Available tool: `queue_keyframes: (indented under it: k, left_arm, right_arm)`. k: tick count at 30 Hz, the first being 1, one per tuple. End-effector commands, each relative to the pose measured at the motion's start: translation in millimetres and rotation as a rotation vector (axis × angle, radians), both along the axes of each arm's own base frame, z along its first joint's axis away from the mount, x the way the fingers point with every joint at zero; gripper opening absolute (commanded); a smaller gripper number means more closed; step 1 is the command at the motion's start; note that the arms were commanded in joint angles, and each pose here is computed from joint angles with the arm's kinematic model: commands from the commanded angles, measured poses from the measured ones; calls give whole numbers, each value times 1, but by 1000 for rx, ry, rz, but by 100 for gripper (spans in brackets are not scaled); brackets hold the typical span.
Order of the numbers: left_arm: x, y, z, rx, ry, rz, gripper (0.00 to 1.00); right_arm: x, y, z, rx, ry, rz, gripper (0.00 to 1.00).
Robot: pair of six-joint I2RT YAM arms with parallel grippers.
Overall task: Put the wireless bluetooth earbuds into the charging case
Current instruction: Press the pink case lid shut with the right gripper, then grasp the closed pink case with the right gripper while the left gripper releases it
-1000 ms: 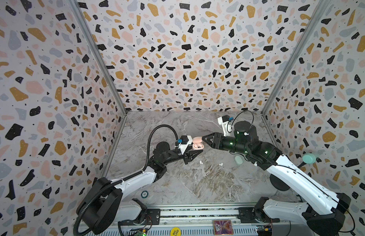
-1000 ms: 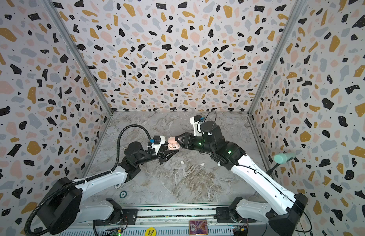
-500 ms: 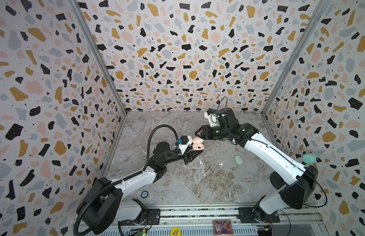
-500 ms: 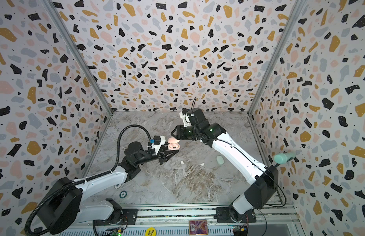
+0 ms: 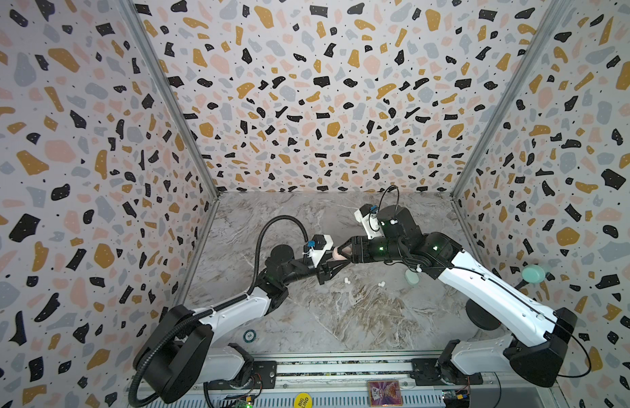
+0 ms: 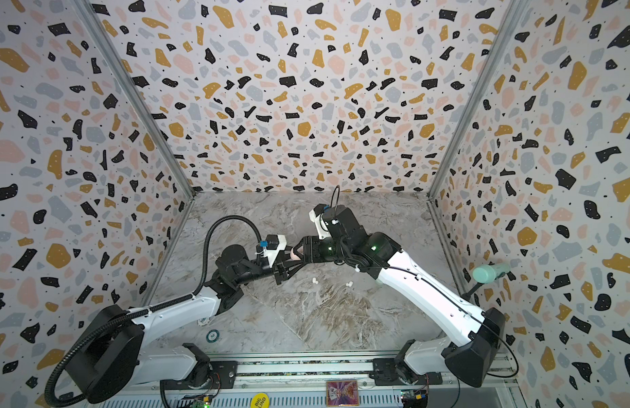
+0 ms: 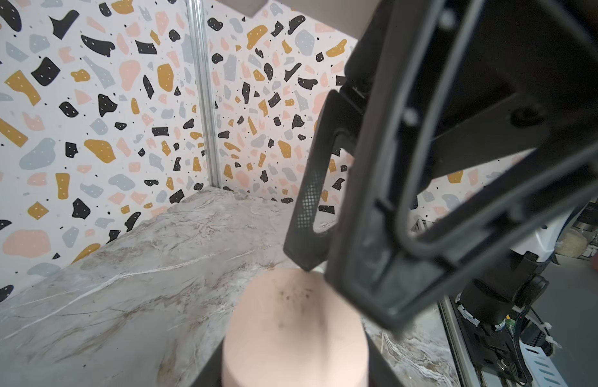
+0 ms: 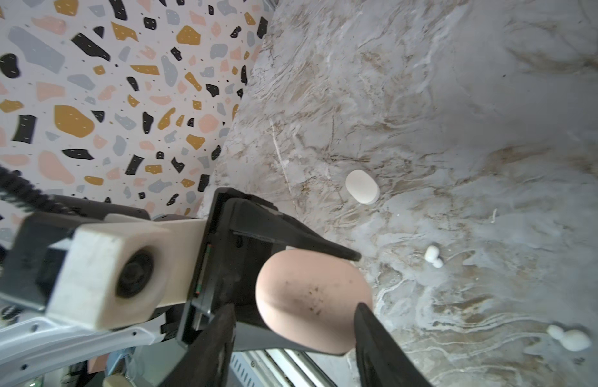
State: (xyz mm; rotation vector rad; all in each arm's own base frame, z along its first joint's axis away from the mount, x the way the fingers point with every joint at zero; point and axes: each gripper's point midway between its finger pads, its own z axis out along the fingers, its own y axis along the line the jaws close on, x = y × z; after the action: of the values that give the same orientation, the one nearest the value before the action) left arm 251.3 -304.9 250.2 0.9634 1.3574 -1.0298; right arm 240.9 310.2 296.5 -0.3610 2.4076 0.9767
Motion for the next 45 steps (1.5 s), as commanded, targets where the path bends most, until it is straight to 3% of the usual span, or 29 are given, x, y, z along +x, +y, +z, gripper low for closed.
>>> queue_keyframes:
  k: [1,6,15,27,29,34,41,45]
  left_arm:
    - [-1,-3,26,-44,-76,-16,45]
    - [0,-3,25,-40,-73,-15,45]
    - [-1,-4,24,-37,-71,-18,45]
    - [0,-4,23,-30,-68,-16,47]
    - [1,-4,21,-25,-59,-9,54]
    - [15,4,-1,66,14,91,100]
    - [43,49,-26,169,103,419,100]
    - [56,72,-27,164,129,559,100]
  right_arm:
    - [5,-11,-3,-94,1,-47,73]
    - [6,-2,-13,-136,22,-9,84]
    - [5,15,-18,-159,23,43,86]
    - [6,16,-17,-150,21,34,56]
    - [8,12,-16,-157,10,23,55]
    - [24,-18,-25,-207,-12,-56,55]
    - [67,-82,-76,-267,-4,-202,55]
    - [93,-111,-111,-309,5,-273,55]
